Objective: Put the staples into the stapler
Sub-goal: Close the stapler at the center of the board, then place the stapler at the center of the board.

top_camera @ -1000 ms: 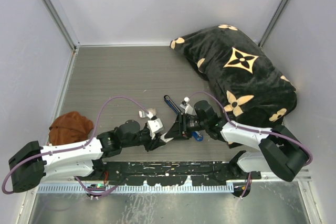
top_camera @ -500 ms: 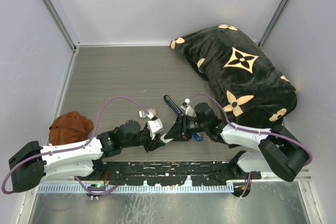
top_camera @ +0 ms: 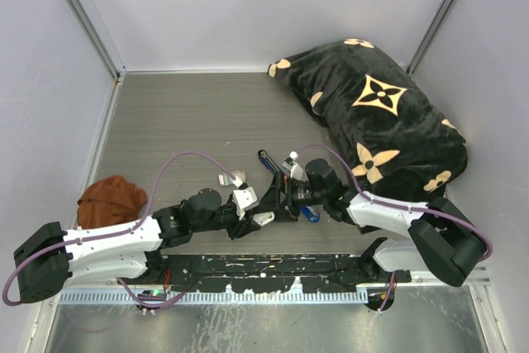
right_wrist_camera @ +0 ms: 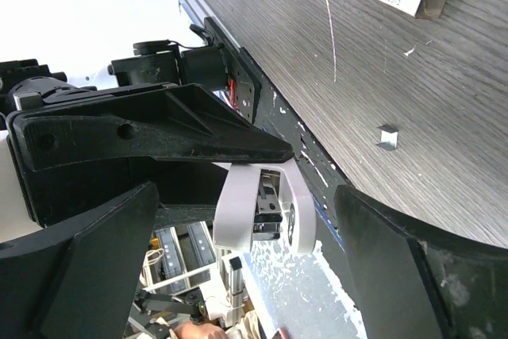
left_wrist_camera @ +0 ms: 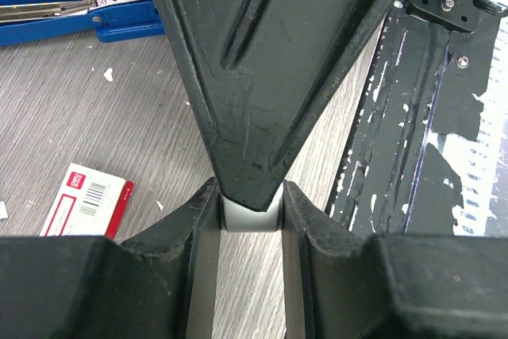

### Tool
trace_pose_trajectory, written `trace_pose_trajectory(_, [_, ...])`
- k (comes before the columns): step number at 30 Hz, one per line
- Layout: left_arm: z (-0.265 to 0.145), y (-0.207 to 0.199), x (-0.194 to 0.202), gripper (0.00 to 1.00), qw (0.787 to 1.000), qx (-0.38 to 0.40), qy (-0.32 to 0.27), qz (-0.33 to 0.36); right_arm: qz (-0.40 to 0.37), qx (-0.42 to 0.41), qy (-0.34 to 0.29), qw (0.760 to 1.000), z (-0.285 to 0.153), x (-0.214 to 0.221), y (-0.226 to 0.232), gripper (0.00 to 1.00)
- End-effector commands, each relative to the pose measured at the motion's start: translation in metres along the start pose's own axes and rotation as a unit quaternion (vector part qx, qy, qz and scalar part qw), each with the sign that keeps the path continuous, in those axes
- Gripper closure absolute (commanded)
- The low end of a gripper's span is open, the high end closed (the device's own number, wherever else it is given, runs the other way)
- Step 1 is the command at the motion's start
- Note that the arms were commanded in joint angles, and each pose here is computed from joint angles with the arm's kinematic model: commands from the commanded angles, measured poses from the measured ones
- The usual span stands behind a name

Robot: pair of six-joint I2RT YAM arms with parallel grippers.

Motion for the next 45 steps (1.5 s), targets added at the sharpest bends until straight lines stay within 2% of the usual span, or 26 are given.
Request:
trace_pose_trajectory(1, [0.001, -0.011, -0.025, 1.00, 0.999, 0.023, -0.036, 0.008, -0.035, -0.024, -0.028, 0.999, -0.003, -0.013, 0.017, 0.01])
trace_pose_trajectory(5, [-0.001, -0.010, -0.023, 1.00, 0.999, 0.011, -0.036, -0.012, -0.032, 0.005, -0.051, 0.998, -0.008, -0.016, 0.014, 0.01])
trace_pose_trajectory(8, [-0.008, -0.003, -0.023, 1.00, 0.998, -0.031, -0.036, -0.051, -0.046, 0.071, -0.091, 0.992, -0.020, -0.026, 0.011, 0.01])
trace_pose_trajectory(15, [-0.040, 0.039, -0.016, 1.00, 0.972, -0.160, -0.046, -0.168, -0.080, 0.235, -0.168, 0.954, -0.069, -0.062, 0.003, 0.00])
trace_pose_trajectory(19, [-0.059, 0.067, -0.020, 1.00, 0.942, -0.225, -0.071, -0.237, -0.109, 0.309, -0.162, 0.931, -0.084, -0.079, 0.007, 0.00])
trace_pose_trajectory(21, [-0.067, 0.084, -0.019, 1.00, 0.920, -0.276, -0.076, -0.267, -0.126, 0.323, -0.165, 0.923, -0.088, -0.084, 0.010, 0.00])
trace_pose_trajectory(26, [-0.080, 0.123, -0.019, 1.00, 0.852, -0.405, -0.082, -0.323, -0.142, 0.319, -0.171, 0.921, -0.091, -0.085, 0.015, 0.00])
trace_pose_trajectory(31, [-0.076, 0.157, -0.016, 1.00, 0.804, -0.464, -0.058, -0.368, -0.141, 0.319, -0.171, 0.921, -0.093, -0.077, 0.010, 0.00])
trace_pose_trajectory(34, [-0.073, 0.172, -0.015, 1.00, 0.789, -0.480, -0.047, -0.380, -0.143, 0.325, -0.173, 0.919, -0.095, -0.072, 0.007, 0.00])
trace_pose_trajectory(37, [-0.069, 0.178, -0.014, 1.00, 0.789, -0.482, -0.042, -0.379, -0.143, 0.343, -0.164, 0.913, -0.097, -0.068, 0.001, 0.00])
trace_pose_trajectory(39, [-0.065, 0.181, -0.010, 0.92, 0.787, -0.483, -0.027, -0.383, -0.147, 0.361, -0.155, 0.908, -0.099, -0.064, -0.005, 0.00])
trace_pose_trajectory(42, [-0.064, 0.181, -0.008, 0.68, 0.787, -0.482, -0.021, -0.385, -0.159, 0.377, -0.138, 0.902, -0.100, -0.060, -0.015, 0.00])
trace_pose_trajectory(45, [-0.062, 0.181, -0.007, 0.55, 0.790, -0.476, -0.020, -0.387, -0.174, 0.387, -0.109, 0.899, -0.097, -0.054, -0.027, 0.04])
Point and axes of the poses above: each gripper's point midway between its finger pads, its own z axis out along the fingers, its own y axis along the line the jaws close on, x = y × z, the point moved 8 cm from there along -z, back along the fingers, and after that the axes turned 15 degrees about -z, right-handed, at the moved point
